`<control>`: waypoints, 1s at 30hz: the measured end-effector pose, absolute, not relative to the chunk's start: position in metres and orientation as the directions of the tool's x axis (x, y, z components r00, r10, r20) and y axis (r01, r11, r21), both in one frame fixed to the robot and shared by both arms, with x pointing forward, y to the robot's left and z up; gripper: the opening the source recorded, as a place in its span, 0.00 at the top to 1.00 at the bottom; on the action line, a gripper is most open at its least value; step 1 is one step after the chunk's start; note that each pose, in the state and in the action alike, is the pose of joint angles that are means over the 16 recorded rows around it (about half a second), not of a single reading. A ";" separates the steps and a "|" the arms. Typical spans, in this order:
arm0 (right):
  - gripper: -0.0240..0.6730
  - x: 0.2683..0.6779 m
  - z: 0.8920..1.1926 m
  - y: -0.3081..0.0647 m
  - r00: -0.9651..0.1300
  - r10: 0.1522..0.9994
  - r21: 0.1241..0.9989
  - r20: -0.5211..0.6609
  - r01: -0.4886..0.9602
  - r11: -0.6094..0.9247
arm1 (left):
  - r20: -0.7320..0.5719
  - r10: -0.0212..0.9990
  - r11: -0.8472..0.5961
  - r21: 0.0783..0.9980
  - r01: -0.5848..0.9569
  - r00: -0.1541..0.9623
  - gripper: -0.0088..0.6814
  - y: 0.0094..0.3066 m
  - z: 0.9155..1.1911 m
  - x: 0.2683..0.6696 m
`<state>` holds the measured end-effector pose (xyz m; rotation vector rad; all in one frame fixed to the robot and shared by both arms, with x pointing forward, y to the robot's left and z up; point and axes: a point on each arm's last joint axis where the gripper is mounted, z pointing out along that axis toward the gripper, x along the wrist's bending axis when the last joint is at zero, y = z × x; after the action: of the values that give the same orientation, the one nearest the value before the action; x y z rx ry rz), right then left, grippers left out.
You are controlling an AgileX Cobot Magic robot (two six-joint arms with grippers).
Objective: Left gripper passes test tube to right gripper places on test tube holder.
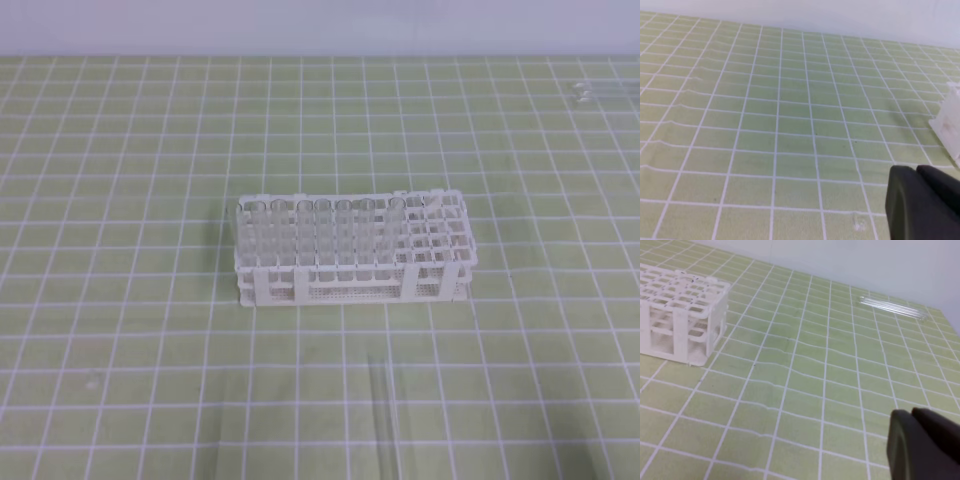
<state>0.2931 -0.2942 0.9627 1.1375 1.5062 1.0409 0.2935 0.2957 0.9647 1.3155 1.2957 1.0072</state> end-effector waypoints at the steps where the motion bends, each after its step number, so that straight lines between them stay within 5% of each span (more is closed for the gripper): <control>1: 0.99 0.293 0.963 -0.294 -0.120 0.975 0.964 -0.187 0.170 0.206 | -0.079 0.993 0.065 0.984 0.166 0.082 0.99 0.296 0.965 0.293; 30: 0.99 0.293 0.963 -0.294 -0.120 0.975 0.964 -0.187 0.170 0.206 | -0.074 0.994 0.059 0.984 0.168 0.082 0.99 0.296 0.964 0.293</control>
<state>0.2931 -0.2942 0.9627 1.1375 1.5062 1.0409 0.2929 0.2959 0.9637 1.3192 1.2931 1.0118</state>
